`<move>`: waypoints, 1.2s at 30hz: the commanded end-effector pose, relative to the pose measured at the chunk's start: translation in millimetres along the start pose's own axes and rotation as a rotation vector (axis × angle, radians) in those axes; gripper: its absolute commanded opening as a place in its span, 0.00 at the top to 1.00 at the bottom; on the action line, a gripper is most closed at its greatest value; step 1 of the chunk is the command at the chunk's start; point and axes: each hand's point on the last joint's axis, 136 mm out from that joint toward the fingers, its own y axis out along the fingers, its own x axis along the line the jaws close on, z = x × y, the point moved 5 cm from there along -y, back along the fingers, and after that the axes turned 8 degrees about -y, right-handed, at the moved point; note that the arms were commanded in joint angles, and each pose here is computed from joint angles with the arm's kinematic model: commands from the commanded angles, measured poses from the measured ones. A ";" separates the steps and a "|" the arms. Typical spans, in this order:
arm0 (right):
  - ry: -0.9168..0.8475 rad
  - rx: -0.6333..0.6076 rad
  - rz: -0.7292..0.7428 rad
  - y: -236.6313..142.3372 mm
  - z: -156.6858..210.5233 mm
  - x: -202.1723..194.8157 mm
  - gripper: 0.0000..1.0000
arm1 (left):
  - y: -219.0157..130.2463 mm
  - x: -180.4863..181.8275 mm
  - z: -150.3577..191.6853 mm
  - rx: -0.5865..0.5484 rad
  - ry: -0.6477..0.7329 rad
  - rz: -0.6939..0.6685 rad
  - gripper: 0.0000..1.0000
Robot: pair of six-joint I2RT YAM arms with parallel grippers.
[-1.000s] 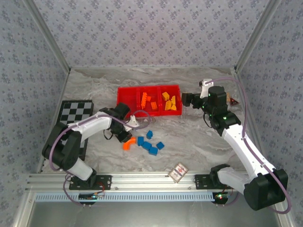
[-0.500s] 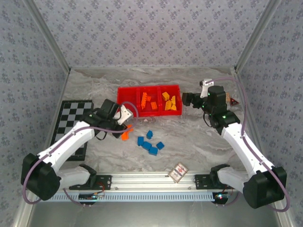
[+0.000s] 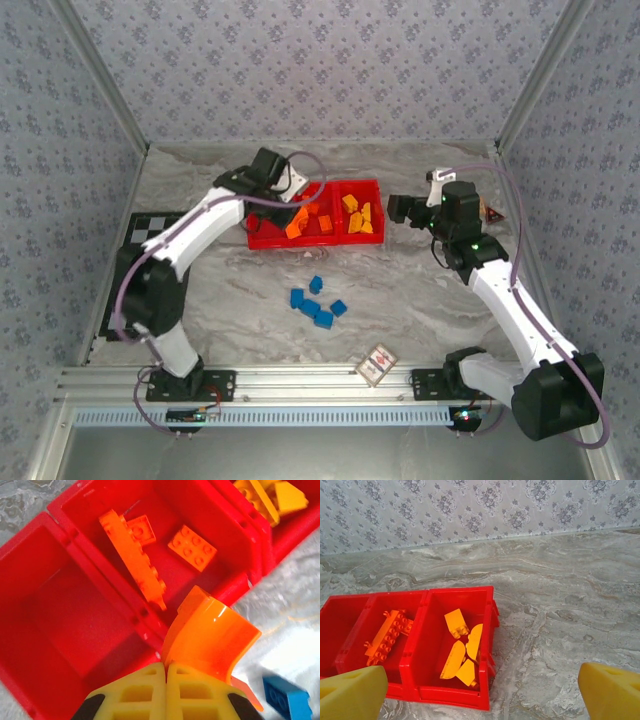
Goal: Sort the legos into containers by color
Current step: Place the lego in the container.
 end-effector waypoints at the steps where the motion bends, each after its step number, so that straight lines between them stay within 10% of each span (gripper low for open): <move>1: 0.018 0.012 -0.001 -4.4 4.3 -2.0 0.00 | 13.1 11.6 -16.1 0.065 -0.077 0.003 1.00; 16: 0.019 0.006 0.012 -4.7 3.9 -5.2 0.00 | 54.8 0.1 -60.1 0.056 -0.089 0.058 1.00; 25: 0.022 0.030 0.023 1.0 8.7 -7.9 0.00 | 39.4 0.9 -62.9 -0.047 -0.080 0.032 0.44; 30: 0.030 0.043 0.024 3.7 8.9 -8.5 0.00 | 10.8 1.8 -60.4 -0.121 -0.057 0.007 0.41; 33: 0.035 0.057 0.021 4.7 9.5 -8.0 0.00 | -12.2 3.4 -51.9 -0.168 -0.051 -0.016 0.04; 36: 0.046 0.068 0.020 6.7 10.5 -8.3 0.00 | -39.3 -0.2 -42.1 -0.248 -0.074 0.001 0.00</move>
